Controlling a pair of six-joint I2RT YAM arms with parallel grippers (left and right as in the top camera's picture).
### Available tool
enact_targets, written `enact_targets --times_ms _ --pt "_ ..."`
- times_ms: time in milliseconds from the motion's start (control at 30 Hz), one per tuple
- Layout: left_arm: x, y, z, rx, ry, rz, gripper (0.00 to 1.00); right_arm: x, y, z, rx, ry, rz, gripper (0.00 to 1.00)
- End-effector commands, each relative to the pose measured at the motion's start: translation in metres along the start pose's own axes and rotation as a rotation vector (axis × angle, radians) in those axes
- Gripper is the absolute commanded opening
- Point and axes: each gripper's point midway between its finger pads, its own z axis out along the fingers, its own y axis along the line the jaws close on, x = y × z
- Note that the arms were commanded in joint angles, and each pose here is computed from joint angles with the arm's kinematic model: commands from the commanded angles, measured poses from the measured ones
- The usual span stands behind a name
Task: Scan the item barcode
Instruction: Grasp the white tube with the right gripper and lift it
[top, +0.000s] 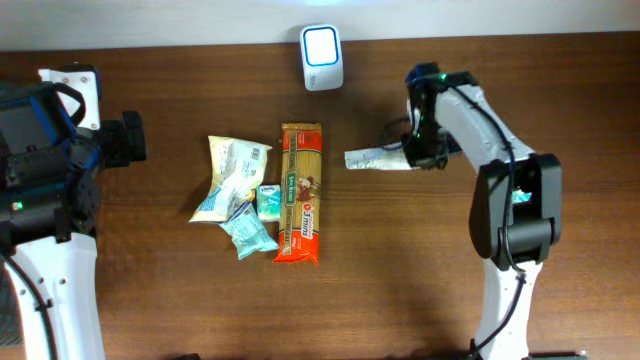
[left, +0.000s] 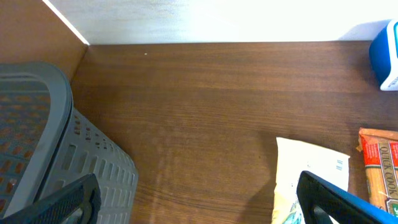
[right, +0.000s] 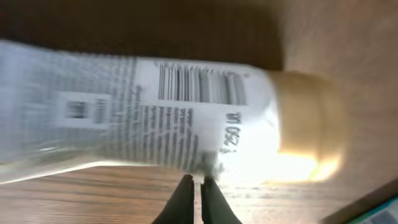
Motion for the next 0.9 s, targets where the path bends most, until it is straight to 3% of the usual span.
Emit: enact_targets --times_ms 0,33,100,133,200,367,467,733,867 --pt "-0.004 0.001 -0.003 0.005 -0.014 0.010 0.99 -0.029 0.065 -0.075 -0.382 -0.175 0.078 0.12" --pt "-0.004 0.001 -0.003 0.005 -0.014 0.010 0.99 -0.034 0.076 -0.078 -0.427 -0.172 0.189 0.24" --pt "-0.004 0.001 -0.003 0.005 -0.014 0.010 0.99 -0.044 0.086 -0.074 -0.440 -0.185 0.281 0.30" --pt "-0.004 0.001 -0.003 0.005 -0.014 0.010 0.99 -0.056 0.096 -0.071 -0.452 -0.223 0.305 0.42" --pt "-0.004 0.001 -0.003 0.005 -0.014 0.010 0.99 -0.071 0.107 -0.048 -0.385 -0.268 0.407 0.56" --pt "-0.004 0.001 -0.003 0.005 -0.014 0.010 0.99 -0.059 0.143 -0.010 -0.368 -0.181 0.385 0.57" --pt "-0.004 0.001 -0.003 0.005 -0.014 0.010 0.99 -0.033 0.143 -0.005 -0.318 -0.102 0.273 0.57" --pt "-0.004 0.001 -0.003 0.005 -0.014 0.010 0.99 0.031 0.058 0.002 -0.169 0.161 0.207 0.57" --pt "-0.004 0.001 -0.003 0.005 -0.014 0.010 0.99 0.030 0.026 -0.007 -0.167 0.140 0.216 0.57"
